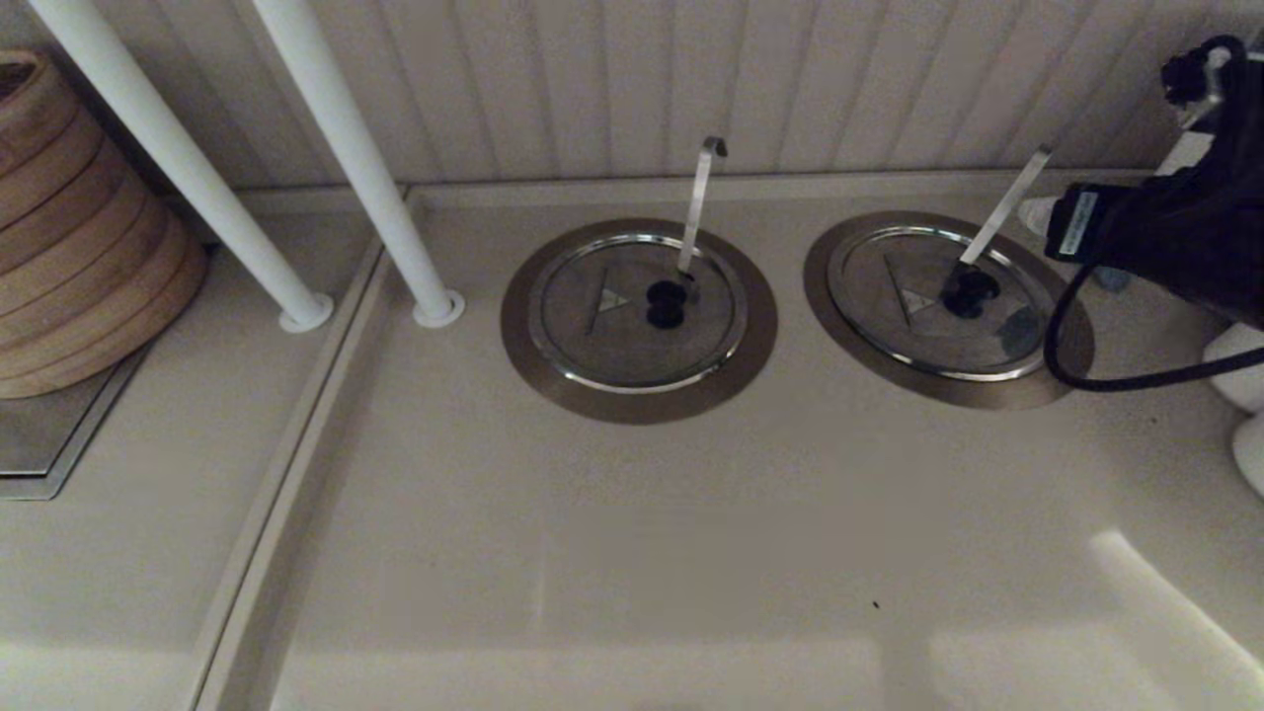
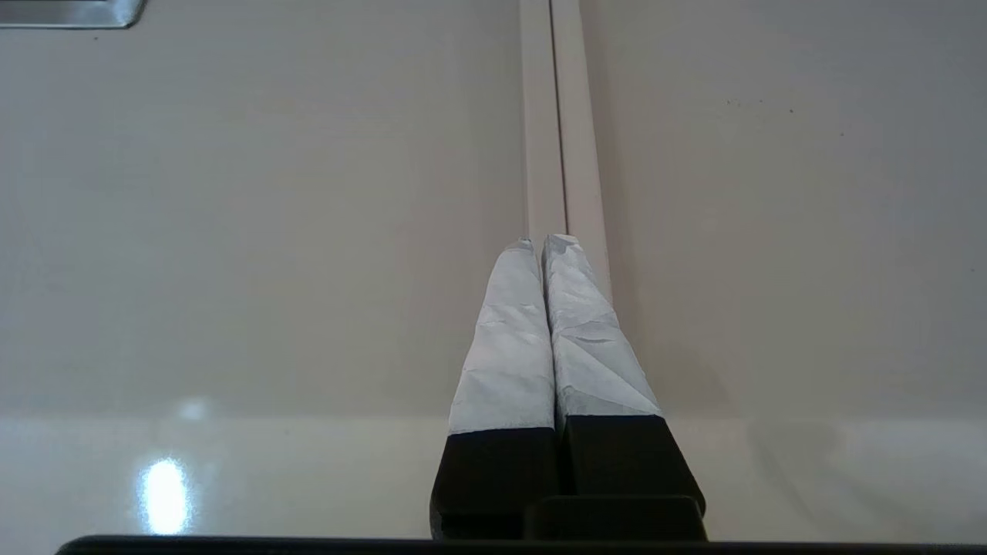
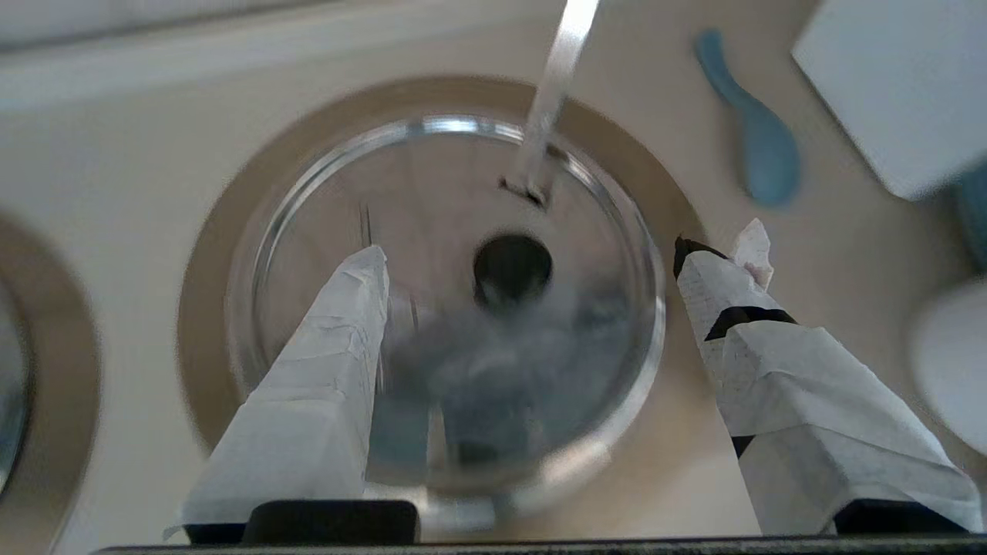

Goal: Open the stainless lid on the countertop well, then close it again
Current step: Open the lid

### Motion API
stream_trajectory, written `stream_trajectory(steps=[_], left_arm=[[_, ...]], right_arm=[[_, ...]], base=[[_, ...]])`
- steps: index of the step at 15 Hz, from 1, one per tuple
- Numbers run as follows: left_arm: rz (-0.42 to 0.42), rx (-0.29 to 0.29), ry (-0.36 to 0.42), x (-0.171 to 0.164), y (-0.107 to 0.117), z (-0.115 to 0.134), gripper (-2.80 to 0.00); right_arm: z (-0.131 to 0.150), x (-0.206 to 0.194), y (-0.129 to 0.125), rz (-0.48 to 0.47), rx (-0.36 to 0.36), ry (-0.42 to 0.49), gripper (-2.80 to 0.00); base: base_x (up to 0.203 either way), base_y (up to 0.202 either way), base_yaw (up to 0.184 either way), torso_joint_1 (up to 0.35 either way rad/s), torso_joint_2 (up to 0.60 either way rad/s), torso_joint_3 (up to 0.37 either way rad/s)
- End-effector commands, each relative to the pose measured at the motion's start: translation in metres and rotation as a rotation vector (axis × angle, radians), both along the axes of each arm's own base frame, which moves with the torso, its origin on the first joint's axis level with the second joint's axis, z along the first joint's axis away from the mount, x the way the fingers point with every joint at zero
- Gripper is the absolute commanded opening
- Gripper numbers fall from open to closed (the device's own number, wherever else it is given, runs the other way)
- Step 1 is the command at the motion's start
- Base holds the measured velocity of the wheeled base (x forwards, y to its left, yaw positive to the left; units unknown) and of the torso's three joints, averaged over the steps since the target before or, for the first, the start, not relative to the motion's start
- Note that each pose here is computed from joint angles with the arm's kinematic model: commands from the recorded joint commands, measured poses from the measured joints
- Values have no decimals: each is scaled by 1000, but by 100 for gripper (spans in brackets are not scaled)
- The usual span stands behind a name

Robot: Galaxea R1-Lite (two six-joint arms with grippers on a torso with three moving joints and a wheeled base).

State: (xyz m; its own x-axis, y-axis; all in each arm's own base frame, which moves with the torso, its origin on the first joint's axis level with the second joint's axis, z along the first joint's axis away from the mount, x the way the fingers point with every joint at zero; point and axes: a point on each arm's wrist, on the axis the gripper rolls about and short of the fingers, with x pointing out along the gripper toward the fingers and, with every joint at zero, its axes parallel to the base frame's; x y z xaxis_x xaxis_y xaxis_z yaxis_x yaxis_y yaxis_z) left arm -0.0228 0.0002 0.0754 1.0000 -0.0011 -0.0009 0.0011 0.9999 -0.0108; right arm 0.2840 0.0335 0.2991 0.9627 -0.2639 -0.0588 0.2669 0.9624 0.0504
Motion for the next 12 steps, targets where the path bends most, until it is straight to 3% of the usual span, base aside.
stream_trajectory(steps=[1, 3, 6, 12], left_arm=[[0, 0, 2, 0, 0, 0, -280], [0, -1, 1, 0, 0, 0, -280], [1, 0, 1, 0, 0, 0, -280], [0, -1, 1, 0, 0, 0, -280]], right_arm=[[-18, 28, -2, 4, 5, 0, 0], [-21, 38, -11, 52, 39, -48, 0], [-33, 56, -28, 162, 158, -130, 0], [-55, 80, -37, 115, 139, -145, 0]], base=[[0, 0, 0, 0, 0, 0], [0, 0, 0, 0, 0, 0], [0, 0, 0, 0, 0, 0], [0, 0, 0, 0, 0, 0]])
